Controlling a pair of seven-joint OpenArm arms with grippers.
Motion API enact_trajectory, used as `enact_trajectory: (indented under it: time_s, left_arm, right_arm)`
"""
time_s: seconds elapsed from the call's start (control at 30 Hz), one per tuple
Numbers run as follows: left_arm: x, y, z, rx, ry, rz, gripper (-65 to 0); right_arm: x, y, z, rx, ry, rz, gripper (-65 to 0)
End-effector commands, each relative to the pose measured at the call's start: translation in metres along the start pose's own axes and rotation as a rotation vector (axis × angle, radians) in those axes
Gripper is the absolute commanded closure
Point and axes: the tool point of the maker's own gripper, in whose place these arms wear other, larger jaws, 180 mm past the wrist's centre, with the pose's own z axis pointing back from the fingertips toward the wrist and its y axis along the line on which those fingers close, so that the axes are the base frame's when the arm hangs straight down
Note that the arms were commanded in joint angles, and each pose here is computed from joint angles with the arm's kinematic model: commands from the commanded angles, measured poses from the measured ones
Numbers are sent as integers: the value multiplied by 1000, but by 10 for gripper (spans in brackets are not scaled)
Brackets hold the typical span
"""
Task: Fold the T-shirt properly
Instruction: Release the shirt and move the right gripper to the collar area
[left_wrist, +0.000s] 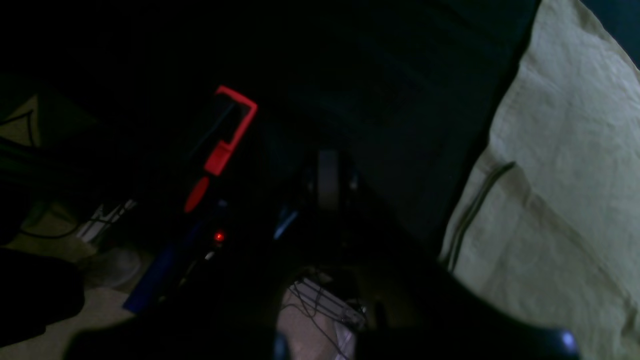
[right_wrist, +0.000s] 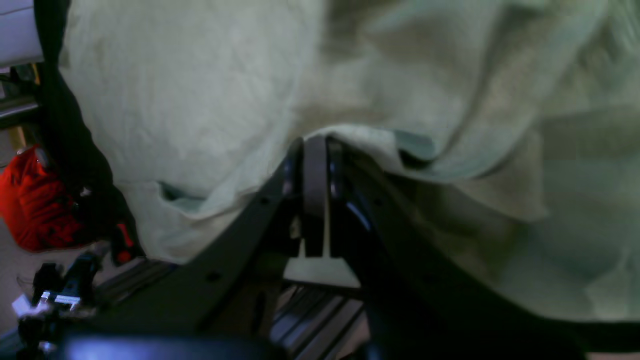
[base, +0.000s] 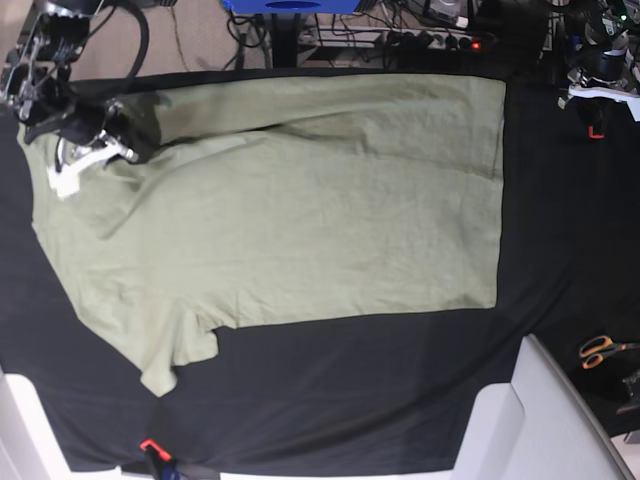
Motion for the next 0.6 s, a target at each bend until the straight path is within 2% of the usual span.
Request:
enact_trajectory:
  time_s: [0.0,0.27,0.57]
  left_arm:
    - [12,3,3,1,-35,-15,0]
    - [11,3,3,2,-34,-16,0]
    - [11,3,3,2,-34,-16,0]
  right_arm:
    - [15,8,2,22,-31,24,-8]
    - [42,29,-2,61,-63,57,-8]
    - [50,42,-24,117,-11,18,-8]
